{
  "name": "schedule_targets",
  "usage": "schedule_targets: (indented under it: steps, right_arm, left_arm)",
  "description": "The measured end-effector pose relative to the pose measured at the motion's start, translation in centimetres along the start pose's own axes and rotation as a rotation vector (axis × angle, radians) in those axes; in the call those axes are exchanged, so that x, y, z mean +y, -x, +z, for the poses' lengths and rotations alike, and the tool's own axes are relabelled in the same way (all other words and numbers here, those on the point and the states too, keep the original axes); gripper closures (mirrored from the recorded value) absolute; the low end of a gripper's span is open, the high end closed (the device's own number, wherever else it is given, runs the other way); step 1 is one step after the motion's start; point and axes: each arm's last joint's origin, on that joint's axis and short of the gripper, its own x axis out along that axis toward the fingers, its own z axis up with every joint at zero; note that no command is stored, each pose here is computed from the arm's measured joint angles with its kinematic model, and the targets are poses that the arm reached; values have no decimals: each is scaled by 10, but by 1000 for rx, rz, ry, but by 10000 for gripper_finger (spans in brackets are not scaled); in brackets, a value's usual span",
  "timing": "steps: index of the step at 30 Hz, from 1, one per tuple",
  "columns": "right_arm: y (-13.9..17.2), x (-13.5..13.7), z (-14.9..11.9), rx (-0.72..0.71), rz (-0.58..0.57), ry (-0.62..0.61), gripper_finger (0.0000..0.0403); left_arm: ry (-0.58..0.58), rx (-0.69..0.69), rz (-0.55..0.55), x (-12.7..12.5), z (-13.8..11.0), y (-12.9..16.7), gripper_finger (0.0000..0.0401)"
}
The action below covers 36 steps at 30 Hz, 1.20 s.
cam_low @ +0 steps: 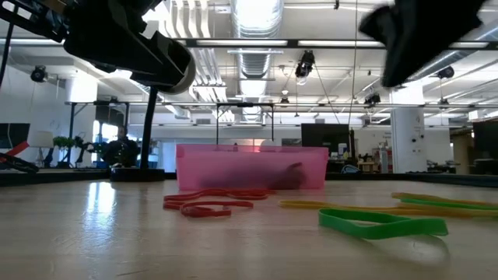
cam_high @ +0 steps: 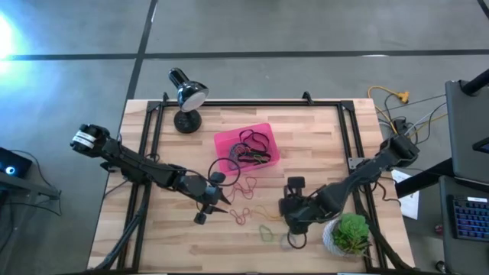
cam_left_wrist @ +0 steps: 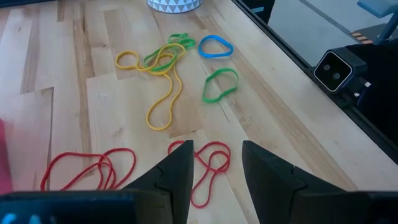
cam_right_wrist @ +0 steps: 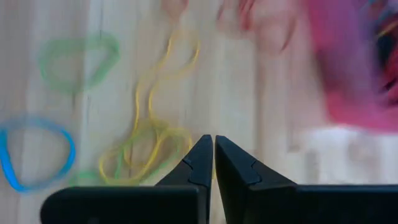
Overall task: Pick and place rubber bands into bin
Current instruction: Put the green rubber band into the red bin
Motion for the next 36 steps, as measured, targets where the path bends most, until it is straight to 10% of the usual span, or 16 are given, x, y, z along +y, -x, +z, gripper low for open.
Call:
schedule_targets:
  steps: [18,36]
  right_arm:
    - [-56,3,-42,45,121,-79,294]
    - [-67,4,-45,-51,170,-94,328]
  left_arm:
    - [-2,-3,0,0,0,0,280]
    - [-2,-7,0,0,1,0,280]
